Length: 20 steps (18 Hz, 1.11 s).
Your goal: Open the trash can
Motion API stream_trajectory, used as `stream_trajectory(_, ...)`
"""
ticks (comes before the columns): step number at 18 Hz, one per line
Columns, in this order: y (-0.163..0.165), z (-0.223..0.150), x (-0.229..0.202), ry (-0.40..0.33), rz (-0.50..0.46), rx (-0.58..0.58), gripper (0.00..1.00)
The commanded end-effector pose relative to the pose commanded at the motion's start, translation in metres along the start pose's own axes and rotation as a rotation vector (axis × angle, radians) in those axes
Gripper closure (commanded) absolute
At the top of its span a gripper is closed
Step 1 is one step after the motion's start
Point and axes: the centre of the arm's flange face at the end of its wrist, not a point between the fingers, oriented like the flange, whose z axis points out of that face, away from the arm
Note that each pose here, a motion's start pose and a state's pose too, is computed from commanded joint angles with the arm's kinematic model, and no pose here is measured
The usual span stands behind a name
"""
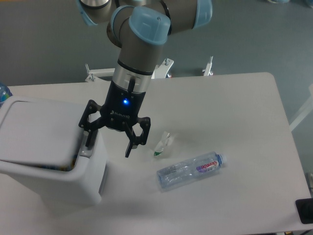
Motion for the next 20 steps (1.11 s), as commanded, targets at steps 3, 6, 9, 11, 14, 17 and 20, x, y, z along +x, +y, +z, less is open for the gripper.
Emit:
stream_trajectory(3, 0.0, 0.0, 0.0, 0.0, 0.0, 0.0, 0.0)
stream_trajectory(6, -0.006, -0.006, 0.002, -0.003, 0.007, 0.011, 0.0)
stream_trajectory(9, -0.011, -0.013, 0.004, -0.009, 0.016, 0.026, 0.0)
stream_trajectory(11, -0.02, -0.019, 0.004, -0.014, 0.024, 0.041, 0.0)
stream_trajectory(14, -0.024, -0.035, -0.038, -0.069, -0.016, 0.063, 0.0)
stream_trajectory(17, -0.012, -0.033, -0.086, -0.171, 0.015, 0.014, 0.0)
stream_trajectory(20, 0.011, -0.014, -0.144, -0.308, 0.061, -0.117, 0.0)
